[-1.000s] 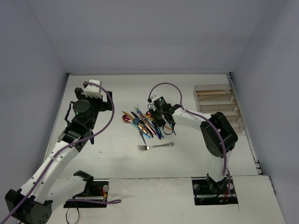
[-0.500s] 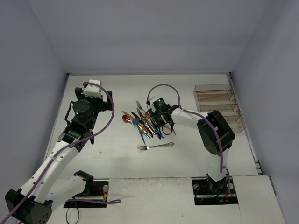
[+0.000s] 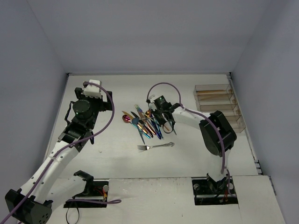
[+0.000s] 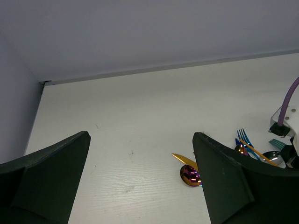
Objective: Sort the eating utensils into containers
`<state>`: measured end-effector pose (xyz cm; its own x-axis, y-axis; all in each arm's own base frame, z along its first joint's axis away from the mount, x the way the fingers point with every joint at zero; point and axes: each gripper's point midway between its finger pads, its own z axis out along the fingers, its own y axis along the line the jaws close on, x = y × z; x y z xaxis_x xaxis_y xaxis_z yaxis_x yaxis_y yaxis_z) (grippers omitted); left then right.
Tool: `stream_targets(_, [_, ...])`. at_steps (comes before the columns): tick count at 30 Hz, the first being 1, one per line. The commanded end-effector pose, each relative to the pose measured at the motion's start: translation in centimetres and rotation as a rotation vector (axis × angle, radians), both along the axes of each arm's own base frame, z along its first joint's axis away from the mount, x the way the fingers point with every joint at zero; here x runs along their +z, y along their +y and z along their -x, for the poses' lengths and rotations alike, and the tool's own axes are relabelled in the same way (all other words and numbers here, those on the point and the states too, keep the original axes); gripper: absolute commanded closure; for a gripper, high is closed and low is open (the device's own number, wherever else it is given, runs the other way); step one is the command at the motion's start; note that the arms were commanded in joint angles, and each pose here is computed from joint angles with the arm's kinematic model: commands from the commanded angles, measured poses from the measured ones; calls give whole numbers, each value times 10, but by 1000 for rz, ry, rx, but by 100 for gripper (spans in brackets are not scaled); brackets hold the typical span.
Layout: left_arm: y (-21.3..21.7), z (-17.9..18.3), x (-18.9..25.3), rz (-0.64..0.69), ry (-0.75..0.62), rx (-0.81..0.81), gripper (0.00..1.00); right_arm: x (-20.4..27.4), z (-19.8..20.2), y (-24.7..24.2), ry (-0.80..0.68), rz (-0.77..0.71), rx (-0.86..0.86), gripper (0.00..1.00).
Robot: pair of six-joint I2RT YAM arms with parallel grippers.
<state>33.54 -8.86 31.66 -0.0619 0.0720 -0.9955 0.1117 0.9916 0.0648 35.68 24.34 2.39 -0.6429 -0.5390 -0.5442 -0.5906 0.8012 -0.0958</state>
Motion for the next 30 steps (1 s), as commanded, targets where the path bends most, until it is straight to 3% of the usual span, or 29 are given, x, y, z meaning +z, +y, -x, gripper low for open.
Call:
stream_targets(1, [-4,-1,25,33,-80,-16,10,110,-25,6,-243,-130,-59,100])
stream_targets(7, [-4,-1,23,35,-77,-17,10,179,-80,-53,-427,-197,-466,100])
stream_targets(10, [-4,-1,25,36,-80,-15,10,198,-110,-112,-472,-320,-791,100])
stream_targets(18, [-3,2,28,41,-91,-14,10,185,-149,-242,-522,-571,-1420,100])
stream_targets(22, [-4,2,28,41,-89,-17,10,169,-170,-283,-517,-677,-1598,100])
stream_targets(30, [-4,1,25,35,-81,-15,10,145,-211,-313,-526,-794,-1767,100])
